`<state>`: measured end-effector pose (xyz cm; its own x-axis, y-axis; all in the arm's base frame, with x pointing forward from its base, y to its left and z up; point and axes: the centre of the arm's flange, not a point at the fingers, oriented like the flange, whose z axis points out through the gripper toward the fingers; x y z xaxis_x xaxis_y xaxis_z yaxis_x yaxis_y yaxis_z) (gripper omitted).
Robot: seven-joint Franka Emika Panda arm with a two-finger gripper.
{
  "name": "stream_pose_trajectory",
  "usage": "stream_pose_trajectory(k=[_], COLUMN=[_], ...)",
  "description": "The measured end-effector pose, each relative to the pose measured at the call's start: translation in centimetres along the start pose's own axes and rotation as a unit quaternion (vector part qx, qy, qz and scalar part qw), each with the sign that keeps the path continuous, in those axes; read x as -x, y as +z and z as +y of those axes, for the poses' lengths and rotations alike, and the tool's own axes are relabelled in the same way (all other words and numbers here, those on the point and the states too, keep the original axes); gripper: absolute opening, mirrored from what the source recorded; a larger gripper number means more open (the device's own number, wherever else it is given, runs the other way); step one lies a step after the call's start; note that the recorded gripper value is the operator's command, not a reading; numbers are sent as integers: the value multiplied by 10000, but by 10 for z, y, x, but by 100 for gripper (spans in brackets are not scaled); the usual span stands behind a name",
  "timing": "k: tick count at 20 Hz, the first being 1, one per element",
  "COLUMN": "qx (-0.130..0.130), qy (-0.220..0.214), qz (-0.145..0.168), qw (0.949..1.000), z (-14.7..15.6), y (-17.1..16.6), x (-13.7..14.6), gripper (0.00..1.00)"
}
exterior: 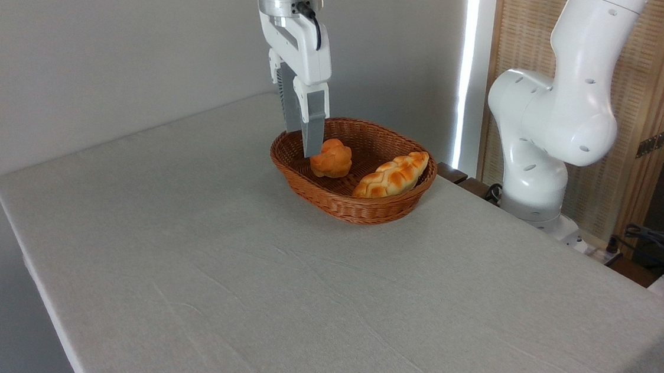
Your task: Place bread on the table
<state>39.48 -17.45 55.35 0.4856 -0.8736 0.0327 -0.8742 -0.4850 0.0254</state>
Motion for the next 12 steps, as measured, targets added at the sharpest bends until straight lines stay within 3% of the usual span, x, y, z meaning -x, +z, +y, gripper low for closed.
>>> stream_pose_trajectory(k=[7,12], qx=[19,181], qy=[434,654], qz=[-30,-265], qw=[9991,9973], z=[33,53], y=[16,60], x=[-18,-20], gripper=[100,100])
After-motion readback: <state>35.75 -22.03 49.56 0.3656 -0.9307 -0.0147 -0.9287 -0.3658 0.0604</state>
